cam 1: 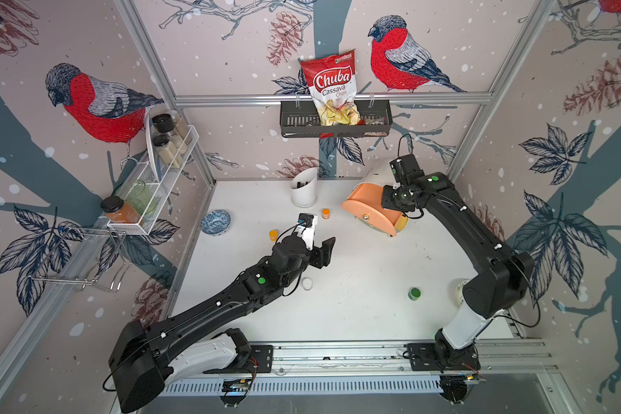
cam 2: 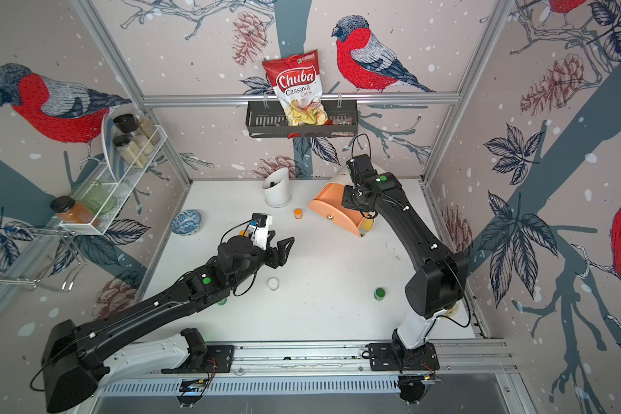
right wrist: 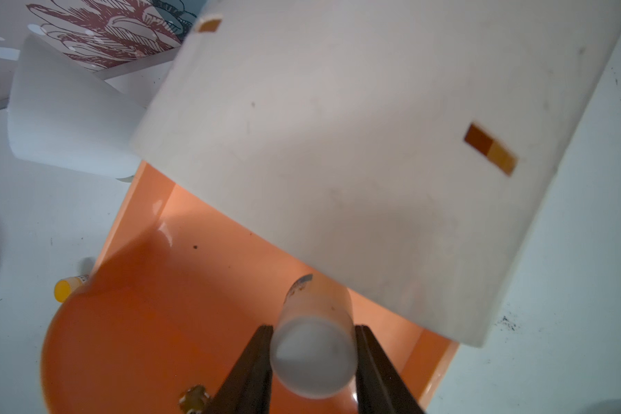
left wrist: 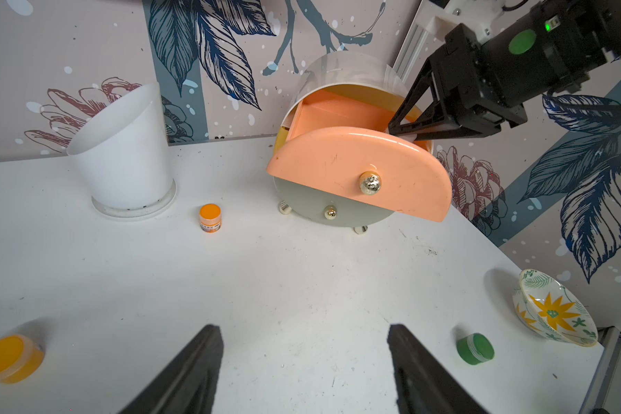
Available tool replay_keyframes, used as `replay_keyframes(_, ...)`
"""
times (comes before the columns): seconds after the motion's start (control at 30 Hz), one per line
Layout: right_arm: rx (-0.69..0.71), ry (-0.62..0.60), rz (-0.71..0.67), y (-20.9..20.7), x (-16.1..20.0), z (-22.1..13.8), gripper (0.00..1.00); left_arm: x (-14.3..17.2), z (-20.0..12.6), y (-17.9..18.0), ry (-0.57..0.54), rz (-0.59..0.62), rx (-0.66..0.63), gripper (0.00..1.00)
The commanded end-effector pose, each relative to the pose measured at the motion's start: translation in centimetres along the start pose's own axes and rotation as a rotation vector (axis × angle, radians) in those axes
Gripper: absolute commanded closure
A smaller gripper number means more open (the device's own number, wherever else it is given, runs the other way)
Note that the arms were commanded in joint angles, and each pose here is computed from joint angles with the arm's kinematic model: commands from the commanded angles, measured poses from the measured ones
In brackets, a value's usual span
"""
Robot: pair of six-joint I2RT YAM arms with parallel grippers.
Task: Put the paint cans in the drawer according to color
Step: Place the paint can in the drawer.
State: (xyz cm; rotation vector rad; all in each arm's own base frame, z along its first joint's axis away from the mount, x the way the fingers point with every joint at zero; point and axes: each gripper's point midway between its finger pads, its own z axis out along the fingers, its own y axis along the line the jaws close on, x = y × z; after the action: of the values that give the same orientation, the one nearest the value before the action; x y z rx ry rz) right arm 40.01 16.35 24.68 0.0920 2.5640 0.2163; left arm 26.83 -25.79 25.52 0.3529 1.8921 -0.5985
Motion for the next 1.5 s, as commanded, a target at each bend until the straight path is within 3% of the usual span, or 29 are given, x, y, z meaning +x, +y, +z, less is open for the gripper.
replay_keyframes(0.0, 0.018, -0.022, -0.026, -0.1, -0.4, -1.7, 0.61, -0.4, -0.3, 0.2, -0.008, 0.009, -0.011, 0.25)
replay_keyframes(0.67, 0.051, 0.042, -0.034, -1.1, 1.4, 1.5, 0.64, -0.6, -0.3, 0.0, -0.009, 0.013, -0.005, 0.24)
replay_keyframes(0.87, 0.055, 0.042, -0.032, -1.1, 1.2, 1.4, 0.40, -0.8, -0.3, 0.0, -0.014, 0.019, -0.009, 0.24)
replay_keyframes(1.0, 0.056, 0.038, -0.034, -1.1, 1.1, 0.9, 0.32, -1.1, -0.6, 0.2, -0.022, 0.029, -0.014, 0.24)
replay_keyframes(1.27, 0.031, -0.066, -0.029, -0.9, -1.1, -4.5, 0.21, -0.4, -1.1, 0.9, -0.002, 0.033, -0.039, 0.23)
replay_keyframes(1.47, -0.035, -0.168, -0.012, -0.9, -1.4, -9.2, 0.20, 3.5, -0.1, 1.8, 0.118, 0.003, -0.075, 0.24)
